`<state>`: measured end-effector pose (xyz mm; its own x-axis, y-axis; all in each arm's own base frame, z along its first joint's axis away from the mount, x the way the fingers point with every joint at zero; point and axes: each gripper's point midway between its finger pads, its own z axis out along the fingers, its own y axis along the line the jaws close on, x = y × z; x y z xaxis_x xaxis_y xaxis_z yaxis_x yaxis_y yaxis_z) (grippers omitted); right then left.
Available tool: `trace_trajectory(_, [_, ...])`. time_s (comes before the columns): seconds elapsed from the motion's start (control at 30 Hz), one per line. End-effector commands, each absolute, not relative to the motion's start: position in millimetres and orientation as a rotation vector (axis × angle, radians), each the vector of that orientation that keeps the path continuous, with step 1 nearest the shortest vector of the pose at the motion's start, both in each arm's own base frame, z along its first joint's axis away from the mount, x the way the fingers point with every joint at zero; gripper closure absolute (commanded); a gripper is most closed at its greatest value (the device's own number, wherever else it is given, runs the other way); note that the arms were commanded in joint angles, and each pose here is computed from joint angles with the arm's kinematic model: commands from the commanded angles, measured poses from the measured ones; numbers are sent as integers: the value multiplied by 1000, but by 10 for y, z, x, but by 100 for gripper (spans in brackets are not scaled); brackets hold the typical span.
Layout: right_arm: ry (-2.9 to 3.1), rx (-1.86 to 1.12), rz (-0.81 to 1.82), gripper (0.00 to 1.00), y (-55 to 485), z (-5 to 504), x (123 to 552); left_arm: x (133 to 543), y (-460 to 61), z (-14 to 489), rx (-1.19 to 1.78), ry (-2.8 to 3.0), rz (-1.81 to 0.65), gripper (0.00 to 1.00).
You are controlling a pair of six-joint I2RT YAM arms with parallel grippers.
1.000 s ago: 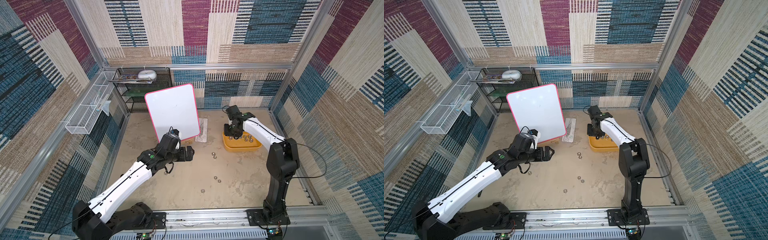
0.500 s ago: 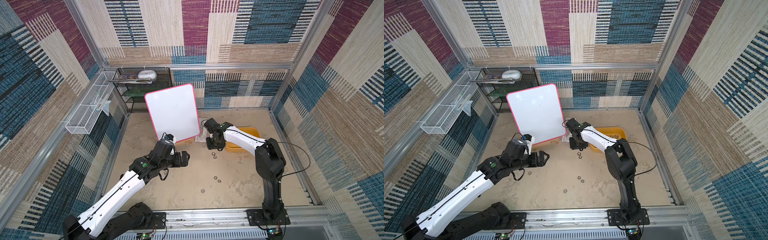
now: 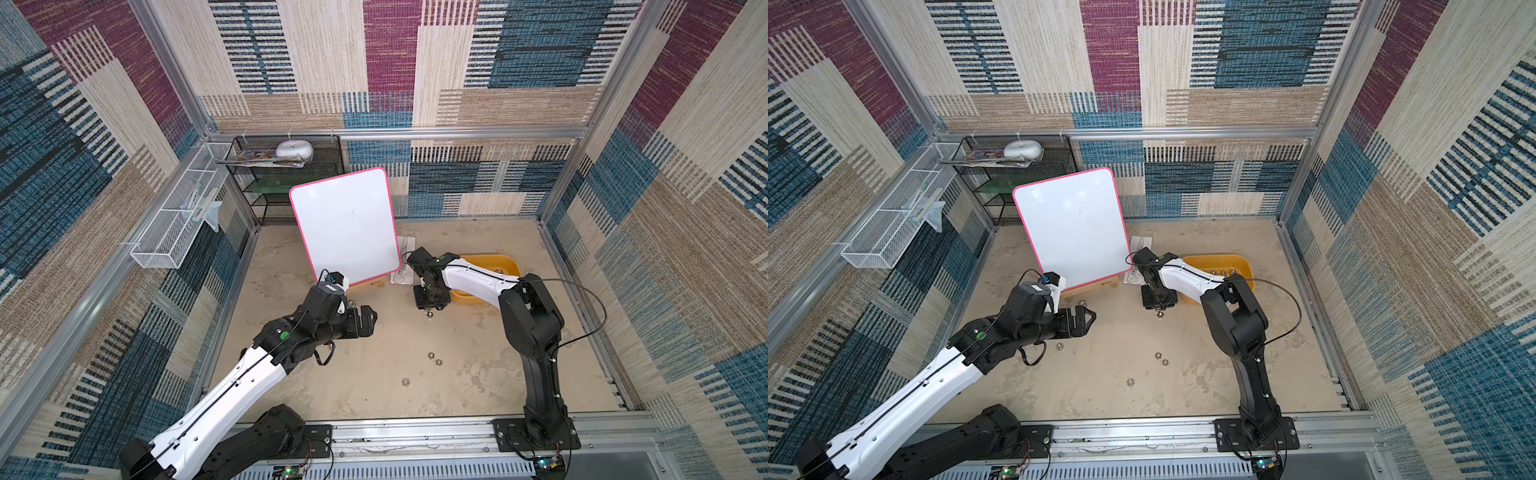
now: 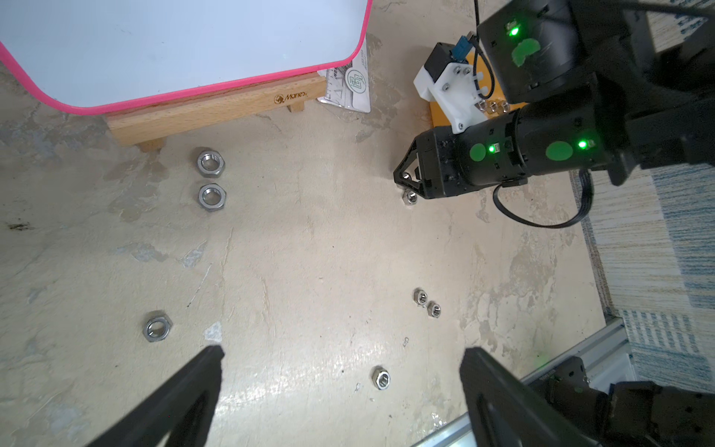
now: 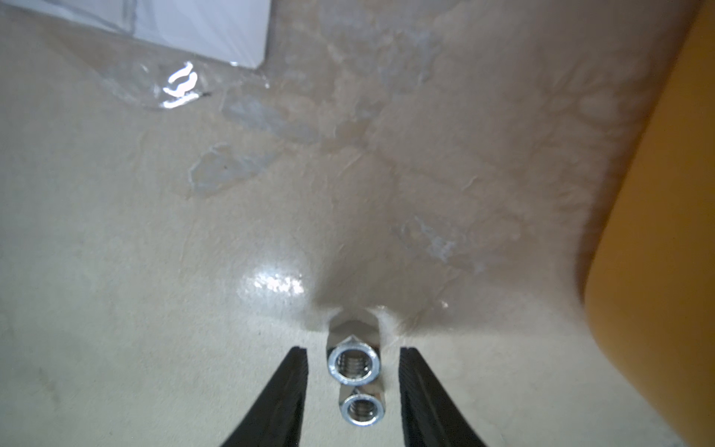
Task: Put the nuts on the desktop into the storage box
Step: Pick up the nut from the center of the board, then place the nut in the storage box.
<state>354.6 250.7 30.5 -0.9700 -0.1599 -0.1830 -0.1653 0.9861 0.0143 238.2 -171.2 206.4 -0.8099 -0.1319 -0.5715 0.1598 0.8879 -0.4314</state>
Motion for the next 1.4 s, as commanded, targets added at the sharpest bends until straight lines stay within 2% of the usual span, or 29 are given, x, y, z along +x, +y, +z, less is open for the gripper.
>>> trace_trajectory(0.0, [2957,-262,46,57,2524,261,3545,2379,-1699,2074,16,2434,-622,0])
trace_trajectory(0.23, [2972,-273,35,65,2529,202,3537,2386,-1711,2073,24,2435,-623,0])
trace_trajectory(0.43, [2950,-261,26,77,2514,317,3575,2420,-1742,2078,34,2432,-626,0])
trace_trajectory(0.8, [2856,-193,36,76,2368,852,3799,2558,-1924,2100,87,2435,-663,0])
trace_trajectory(1.07, [2788,-30,42,75,1838,1266,4057,2653,-2123,2129,148,2441,-726,0])
trace_trajectory(1.37, [2783,120,-16,74,1165,1243,4272,2783,-2314,2205,206,2441,-769,0])
